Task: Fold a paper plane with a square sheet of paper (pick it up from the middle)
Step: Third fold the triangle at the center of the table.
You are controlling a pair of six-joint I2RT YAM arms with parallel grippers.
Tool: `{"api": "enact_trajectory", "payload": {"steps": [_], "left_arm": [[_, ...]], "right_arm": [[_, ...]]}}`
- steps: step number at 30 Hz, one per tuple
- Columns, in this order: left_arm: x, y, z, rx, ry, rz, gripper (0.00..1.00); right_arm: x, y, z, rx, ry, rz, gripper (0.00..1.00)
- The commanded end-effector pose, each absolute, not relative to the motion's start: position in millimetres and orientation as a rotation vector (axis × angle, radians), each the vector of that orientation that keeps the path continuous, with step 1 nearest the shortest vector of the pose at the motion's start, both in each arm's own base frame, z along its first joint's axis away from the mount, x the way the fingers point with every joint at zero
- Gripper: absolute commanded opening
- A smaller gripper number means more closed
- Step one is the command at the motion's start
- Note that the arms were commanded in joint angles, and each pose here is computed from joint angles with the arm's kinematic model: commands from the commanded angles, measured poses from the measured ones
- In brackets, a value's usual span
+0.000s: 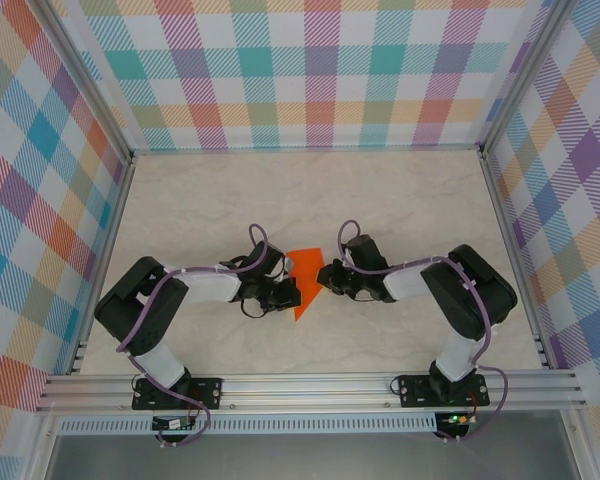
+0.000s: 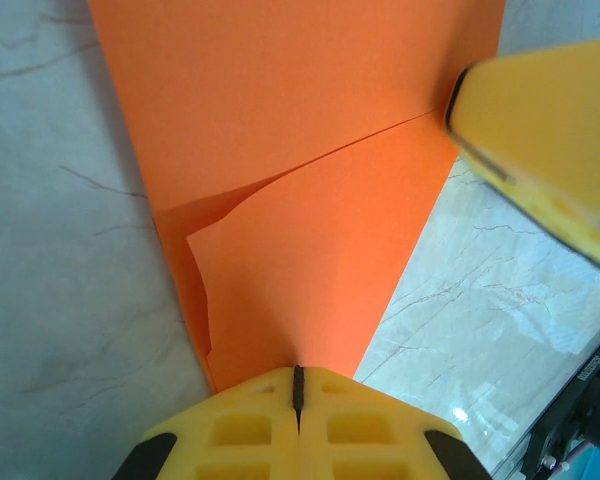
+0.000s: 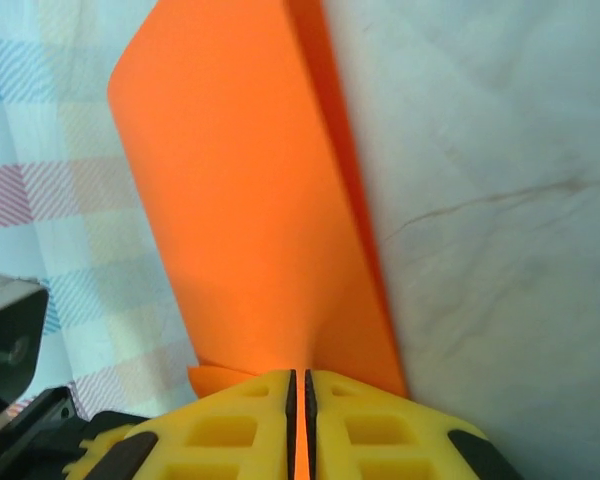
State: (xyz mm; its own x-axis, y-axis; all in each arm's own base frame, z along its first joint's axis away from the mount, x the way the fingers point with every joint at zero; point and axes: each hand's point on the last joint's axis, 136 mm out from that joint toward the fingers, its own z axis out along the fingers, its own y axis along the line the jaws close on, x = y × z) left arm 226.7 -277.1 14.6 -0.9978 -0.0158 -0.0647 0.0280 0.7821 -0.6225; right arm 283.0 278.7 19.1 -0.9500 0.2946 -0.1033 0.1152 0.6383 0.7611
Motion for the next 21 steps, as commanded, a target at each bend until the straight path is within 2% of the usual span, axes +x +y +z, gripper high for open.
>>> {"api": "enact_trajectory", "payload": {"steps": [1, 5, 11, 17, 21], "left_arm": [[194, -223, -38, -0.063, 3.11, -0.627, 0.01], [192, -222, -36, -0.041, 3.112, -0.624, 0.01], [189, -218, -28, 0.029, 3.107, -0.622, 0.01], [193, -225, -8, 0.093, 3.078, -0.674, 0.03], [203, -234, 14, 0.119, 3.02, -0.723, 0.05]], "right_arm": [[298, 240, -2, 0.463, 2.669, 0.953, 0.15], [303, 235, 2, 0.477, 2.642, 0.98, 0.16], [304, 234, 33, 0.418, 2.596, 0.991, 0.22], [289, 232, 63, 0.356, 2.577, 1.04, 0.31], [272, 227, 64, 0.362, 2.605, 1.052, 0.39]]}}
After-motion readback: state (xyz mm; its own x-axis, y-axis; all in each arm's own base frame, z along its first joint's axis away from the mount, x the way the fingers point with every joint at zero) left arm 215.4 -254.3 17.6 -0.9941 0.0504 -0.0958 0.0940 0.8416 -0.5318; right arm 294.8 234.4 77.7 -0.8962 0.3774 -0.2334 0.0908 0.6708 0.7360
